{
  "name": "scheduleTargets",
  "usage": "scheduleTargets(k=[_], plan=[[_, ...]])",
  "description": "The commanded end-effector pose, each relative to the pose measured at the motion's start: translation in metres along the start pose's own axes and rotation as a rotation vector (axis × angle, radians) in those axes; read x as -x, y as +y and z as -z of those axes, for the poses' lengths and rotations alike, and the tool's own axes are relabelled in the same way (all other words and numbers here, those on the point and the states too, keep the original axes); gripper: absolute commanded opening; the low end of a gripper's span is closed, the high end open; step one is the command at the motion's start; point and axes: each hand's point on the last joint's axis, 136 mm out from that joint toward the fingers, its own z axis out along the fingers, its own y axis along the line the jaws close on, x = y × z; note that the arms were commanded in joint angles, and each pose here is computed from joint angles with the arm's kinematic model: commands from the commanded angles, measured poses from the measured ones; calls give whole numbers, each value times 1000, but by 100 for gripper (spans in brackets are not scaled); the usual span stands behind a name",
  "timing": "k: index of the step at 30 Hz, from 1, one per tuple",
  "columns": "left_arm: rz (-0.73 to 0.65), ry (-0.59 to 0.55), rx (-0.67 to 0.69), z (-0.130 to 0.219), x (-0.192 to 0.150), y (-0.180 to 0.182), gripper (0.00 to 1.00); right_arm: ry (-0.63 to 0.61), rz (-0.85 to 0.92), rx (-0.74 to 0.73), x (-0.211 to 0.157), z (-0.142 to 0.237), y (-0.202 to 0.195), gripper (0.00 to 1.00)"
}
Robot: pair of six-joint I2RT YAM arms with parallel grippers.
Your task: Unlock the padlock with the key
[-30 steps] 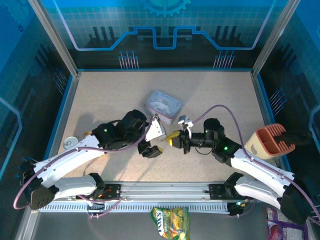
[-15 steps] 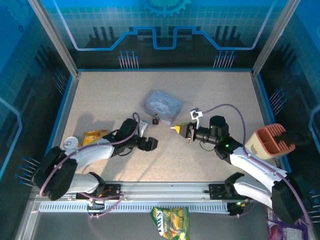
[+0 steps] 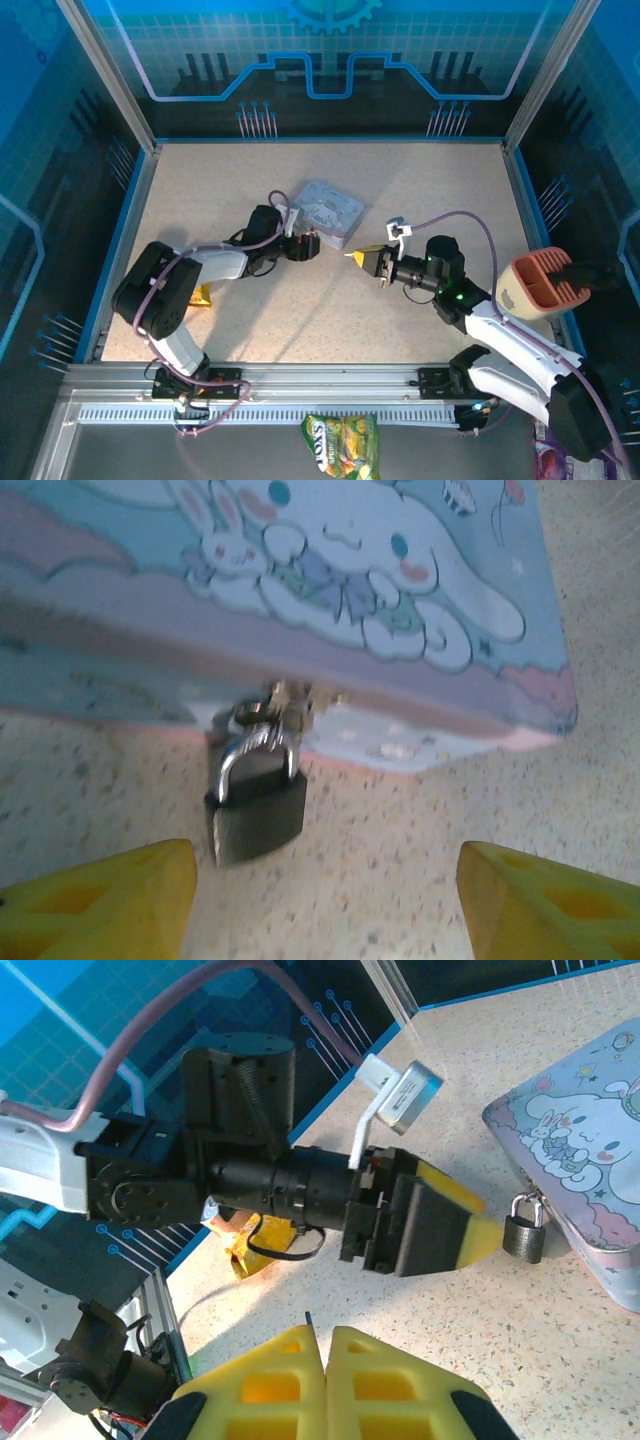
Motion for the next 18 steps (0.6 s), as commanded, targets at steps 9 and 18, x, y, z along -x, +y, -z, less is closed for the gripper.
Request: scheduleTargets(k=[9, 18], plan=[[-42, 24, 1, -24, 3, 12, 61, -12, 15, -34, -2, 9, -6, 0], [-9, 35, 13, -36, -3, 21, 55, -13, 17, -31, 0, 9, -5, 0]])
